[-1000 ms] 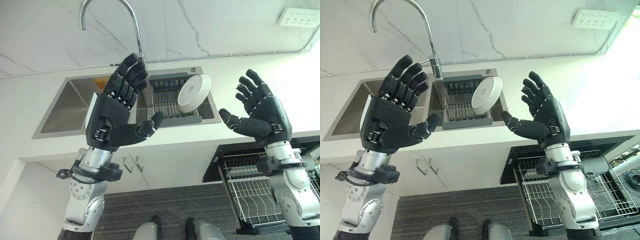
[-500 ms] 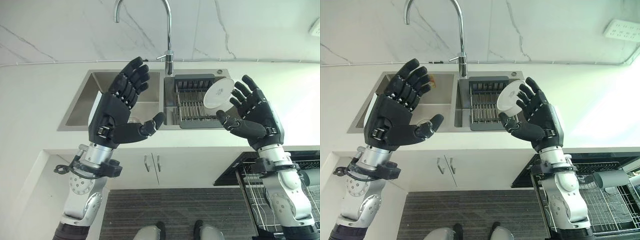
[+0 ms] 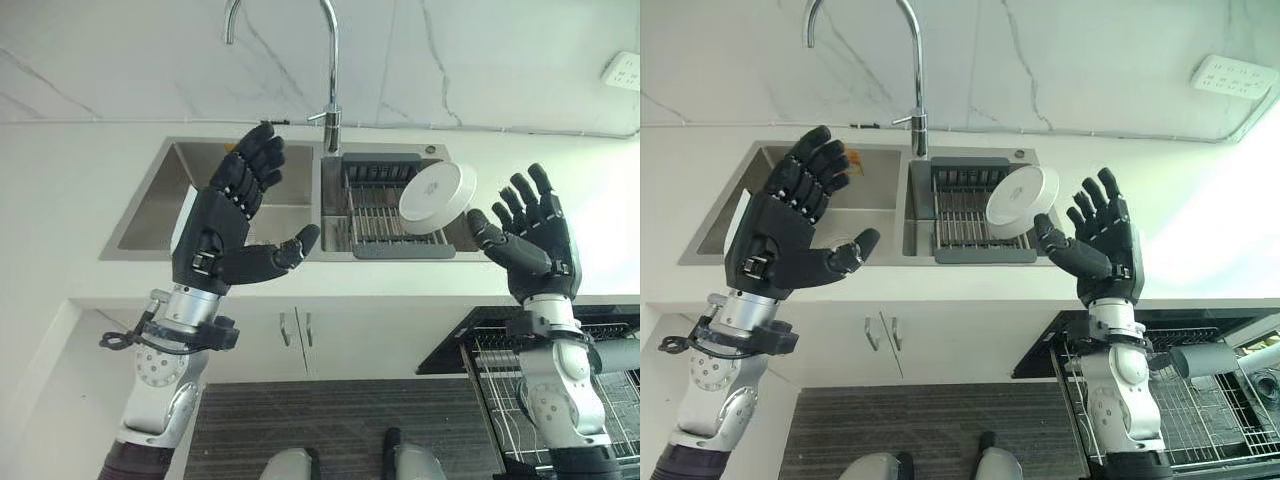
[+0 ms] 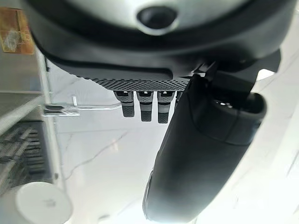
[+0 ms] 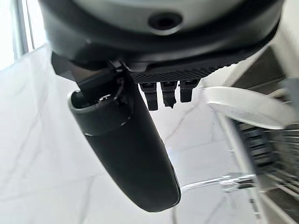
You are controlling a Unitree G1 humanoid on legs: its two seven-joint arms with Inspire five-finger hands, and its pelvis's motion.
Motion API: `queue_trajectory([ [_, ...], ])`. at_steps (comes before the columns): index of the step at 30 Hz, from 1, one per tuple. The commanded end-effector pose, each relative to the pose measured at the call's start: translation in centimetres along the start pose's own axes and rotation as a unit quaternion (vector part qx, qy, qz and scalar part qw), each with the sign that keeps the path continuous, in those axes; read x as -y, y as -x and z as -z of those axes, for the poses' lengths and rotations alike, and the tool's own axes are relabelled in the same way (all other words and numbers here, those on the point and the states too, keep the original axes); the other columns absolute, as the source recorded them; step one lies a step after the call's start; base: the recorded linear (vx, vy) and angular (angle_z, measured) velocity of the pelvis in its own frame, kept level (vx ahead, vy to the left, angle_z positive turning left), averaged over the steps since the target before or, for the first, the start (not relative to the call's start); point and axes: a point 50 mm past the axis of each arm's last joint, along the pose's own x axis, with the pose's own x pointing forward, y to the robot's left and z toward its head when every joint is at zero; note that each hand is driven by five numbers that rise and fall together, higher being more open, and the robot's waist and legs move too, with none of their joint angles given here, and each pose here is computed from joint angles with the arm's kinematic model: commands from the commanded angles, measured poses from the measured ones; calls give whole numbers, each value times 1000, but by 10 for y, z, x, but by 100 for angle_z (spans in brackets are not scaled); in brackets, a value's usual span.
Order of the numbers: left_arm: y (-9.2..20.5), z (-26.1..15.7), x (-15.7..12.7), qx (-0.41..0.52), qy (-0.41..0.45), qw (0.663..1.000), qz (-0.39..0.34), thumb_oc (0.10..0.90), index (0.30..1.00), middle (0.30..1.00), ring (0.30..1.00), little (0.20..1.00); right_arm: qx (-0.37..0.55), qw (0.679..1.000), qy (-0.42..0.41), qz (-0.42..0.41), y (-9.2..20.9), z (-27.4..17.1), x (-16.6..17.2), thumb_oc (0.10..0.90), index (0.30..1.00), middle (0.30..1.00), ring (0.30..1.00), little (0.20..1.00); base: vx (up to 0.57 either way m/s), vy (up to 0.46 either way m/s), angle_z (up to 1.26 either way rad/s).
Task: Place the dishes in the dishwasher.
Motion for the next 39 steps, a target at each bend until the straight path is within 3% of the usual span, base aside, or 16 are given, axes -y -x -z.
queue_trajectory([
  [1,-16,-44,7,127,-39,991,27,800,900,900,900,900,147,988,-17,-52,-20,-62,-16,800,900,900,900,900,111,-79,-11],
  [19,-21,-29,10,93,-8,994,50,800,900,900,900,900,25,994,-106,-3,-49,-21,3,800,900,900,900,900,45,-17,6],
  [39,-33,-25,10,77,2,995,60,800,900,900,900,900,-108,984,-130,60,-66,11,30,800,900,900,900,900,7,8,5],
])
